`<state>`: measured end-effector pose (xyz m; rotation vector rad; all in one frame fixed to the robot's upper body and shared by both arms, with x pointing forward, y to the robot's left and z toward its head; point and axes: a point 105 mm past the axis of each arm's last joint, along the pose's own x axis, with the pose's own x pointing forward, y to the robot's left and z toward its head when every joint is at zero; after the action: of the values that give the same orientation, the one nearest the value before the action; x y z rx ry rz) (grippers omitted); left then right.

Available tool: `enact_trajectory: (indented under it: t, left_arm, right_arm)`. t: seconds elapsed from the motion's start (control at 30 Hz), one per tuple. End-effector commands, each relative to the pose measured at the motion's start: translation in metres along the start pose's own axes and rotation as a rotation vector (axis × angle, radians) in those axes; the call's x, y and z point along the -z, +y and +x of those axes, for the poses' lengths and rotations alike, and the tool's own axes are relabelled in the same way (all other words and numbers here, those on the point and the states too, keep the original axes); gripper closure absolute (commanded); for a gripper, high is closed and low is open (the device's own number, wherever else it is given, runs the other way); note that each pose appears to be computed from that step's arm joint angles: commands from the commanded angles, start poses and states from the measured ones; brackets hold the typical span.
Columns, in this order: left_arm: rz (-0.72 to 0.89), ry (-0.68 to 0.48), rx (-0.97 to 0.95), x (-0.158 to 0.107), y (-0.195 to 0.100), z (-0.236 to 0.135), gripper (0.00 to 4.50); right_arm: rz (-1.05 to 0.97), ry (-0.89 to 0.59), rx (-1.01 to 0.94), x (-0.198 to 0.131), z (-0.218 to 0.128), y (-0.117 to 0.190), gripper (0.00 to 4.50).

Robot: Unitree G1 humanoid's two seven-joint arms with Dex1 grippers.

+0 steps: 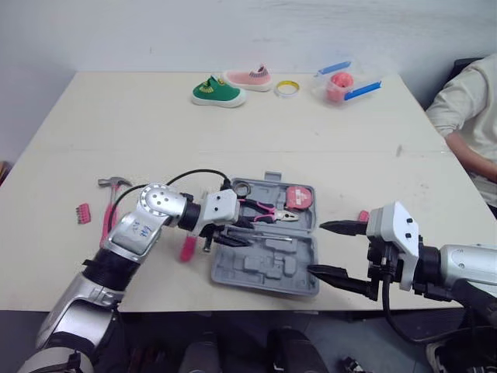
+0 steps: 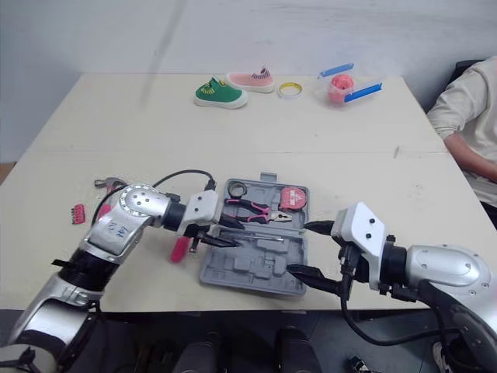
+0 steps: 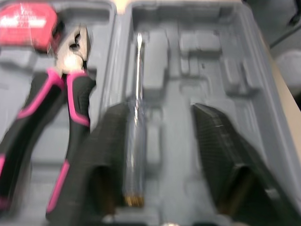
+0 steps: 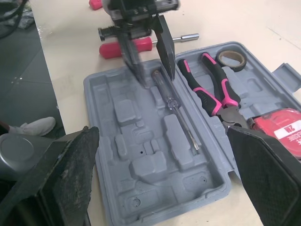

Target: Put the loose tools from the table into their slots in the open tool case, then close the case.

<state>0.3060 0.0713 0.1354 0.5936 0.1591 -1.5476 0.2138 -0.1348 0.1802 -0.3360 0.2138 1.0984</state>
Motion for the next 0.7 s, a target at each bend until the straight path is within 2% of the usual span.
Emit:
enact_trajectory:
  t: [0.03, 0.27, 0.37, 0.43, 0.5, 0.6, 0.7]
  left_arm:
    - [0.017, -0.029, -0.032, -0.002, 0.008, 0.0, 4.46]
    - [-0.017, 0.02, -0.022, 0.02, 0.006, 0.013, 4.49]
    - [-0.049, 0.109, -0.007, 0.035, 0.003, 0.016, 4.49]
    - [-0.091, 0.295, -0.001, 0.064, -0.001, 0.013, 4.49]
    - [-0.123, 0.392, 0.006, 0.08, -0.009, 0.013, 4.49]
    - [-0.155, 0.408, 0.05, 0.082, -0.024, 0.017, 4.49]
    - [-0.146, 0.349, -0.01, 0.07, -0.015, 0.018, 4.49]
  right_arm:
    - [-0.028, -0.033, 0.008, -0.007, 0.0, -0.002, 0.0]
    - [-0.024, -0.032, 0.024, -0.004, 0.0, -0.003, 0.0]
    - [-0.022, -0.03, 0.029, -0.002, -0.001, -0.003, 0.0]
    - [-0.02, -0.031, 0.03, -0.002, -0.001, -0.003, 0.0]
    - [-0.015, -0.033, 0.03, -0.001, 0.0, -0.002, 0.0]
    - [-0.007, -0.037, 0.033, 0.0, 0.001, -0.001, 0.0]
    - [0.0, -0.039, 0.043, 0.001, 0.001, -0.001, 0.0]
